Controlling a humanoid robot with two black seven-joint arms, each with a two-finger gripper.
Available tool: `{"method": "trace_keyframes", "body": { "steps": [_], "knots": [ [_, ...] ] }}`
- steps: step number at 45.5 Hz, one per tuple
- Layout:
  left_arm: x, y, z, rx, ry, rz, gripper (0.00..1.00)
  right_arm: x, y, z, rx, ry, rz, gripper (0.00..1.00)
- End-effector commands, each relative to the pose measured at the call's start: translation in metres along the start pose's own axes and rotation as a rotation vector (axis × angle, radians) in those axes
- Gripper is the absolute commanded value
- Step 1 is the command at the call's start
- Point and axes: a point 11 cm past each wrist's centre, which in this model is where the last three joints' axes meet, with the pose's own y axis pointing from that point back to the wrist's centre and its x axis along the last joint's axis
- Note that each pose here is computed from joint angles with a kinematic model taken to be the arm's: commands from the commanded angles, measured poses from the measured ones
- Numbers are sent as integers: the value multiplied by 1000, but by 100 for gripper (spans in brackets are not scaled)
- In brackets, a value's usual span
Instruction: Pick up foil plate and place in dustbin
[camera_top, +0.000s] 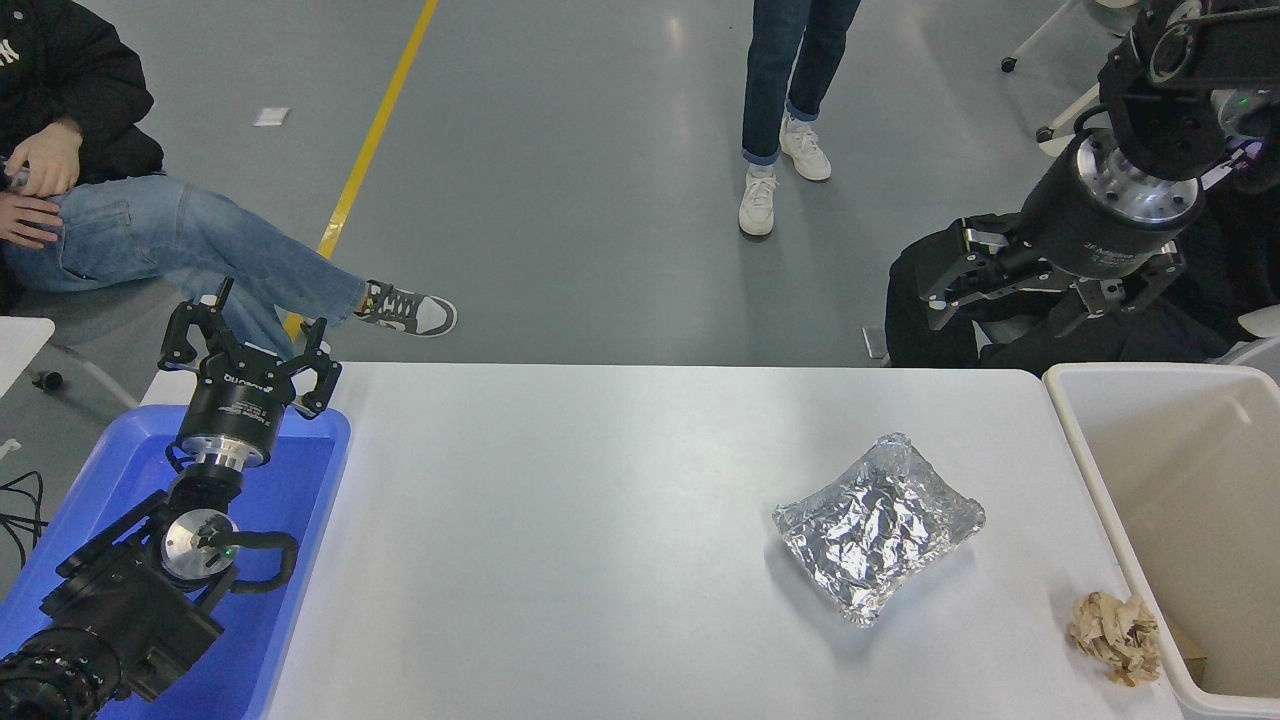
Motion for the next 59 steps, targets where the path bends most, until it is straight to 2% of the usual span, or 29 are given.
{"method": "trace_keyframes", "body": {
  "steps": [1,59],
  "knots": [
    [1,1,0,2,-4,3,98,2,5,2,1,-5,12,100],
    [0,0,0,-2,0,0,98,-6,-16,17,0,-45,-40,100]
  ]
}}
